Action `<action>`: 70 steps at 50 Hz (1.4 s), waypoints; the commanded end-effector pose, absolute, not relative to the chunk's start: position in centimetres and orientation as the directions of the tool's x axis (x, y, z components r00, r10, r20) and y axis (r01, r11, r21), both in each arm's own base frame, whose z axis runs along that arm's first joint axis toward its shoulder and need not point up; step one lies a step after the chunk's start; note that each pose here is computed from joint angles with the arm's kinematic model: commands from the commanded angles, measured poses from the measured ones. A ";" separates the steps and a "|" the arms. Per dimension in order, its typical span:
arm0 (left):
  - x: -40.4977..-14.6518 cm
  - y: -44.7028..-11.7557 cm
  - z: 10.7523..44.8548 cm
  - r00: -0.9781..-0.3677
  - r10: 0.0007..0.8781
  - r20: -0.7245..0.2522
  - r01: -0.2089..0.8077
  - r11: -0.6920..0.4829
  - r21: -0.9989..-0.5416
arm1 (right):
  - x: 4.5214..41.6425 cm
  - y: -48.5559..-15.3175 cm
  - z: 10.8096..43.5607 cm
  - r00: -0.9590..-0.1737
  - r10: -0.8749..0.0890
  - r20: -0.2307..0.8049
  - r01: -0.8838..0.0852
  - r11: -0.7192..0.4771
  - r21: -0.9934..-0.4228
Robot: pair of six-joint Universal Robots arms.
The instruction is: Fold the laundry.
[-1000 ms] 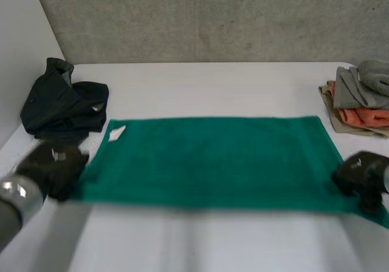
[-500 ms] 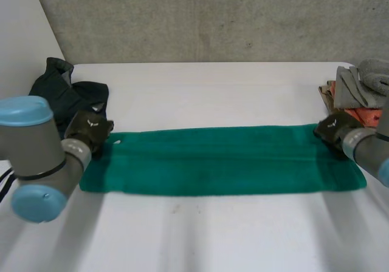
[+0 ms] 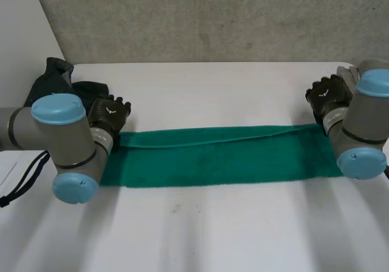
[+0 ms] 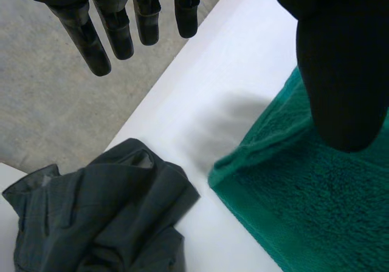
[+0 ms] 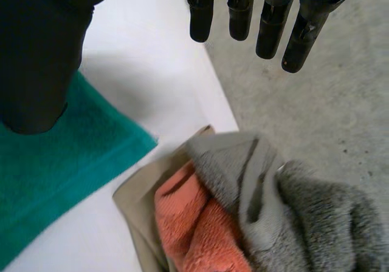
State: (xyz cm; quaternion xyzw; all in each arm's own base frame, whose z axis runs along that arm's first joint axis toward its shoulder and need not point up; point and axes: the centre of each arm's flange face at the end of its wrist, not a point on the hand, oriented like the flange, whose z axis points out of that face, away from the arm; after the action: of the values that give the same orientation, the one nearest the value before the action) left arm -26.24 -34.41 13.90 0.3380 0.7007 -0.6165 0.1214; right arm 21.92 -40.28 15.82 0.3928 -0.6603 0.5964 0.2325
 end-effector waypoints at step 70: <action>-24.3 -29.8 19.1 -0.864 0.291 -0.410 0.394 -0.113 -0.912 | 8.6 -37.8 14.9 -0.769 -0.302 0.563 -0.623 0.162 -0.765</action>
State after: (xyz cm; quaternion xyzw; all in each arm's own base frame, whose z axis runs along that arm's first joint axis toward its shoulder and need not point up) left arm -24.38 -30.23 18.44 0.2595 0.6696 -0.6950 0.0357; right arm 11.53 -37.44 12.10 0.3408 -0.7661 0.5378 0.0875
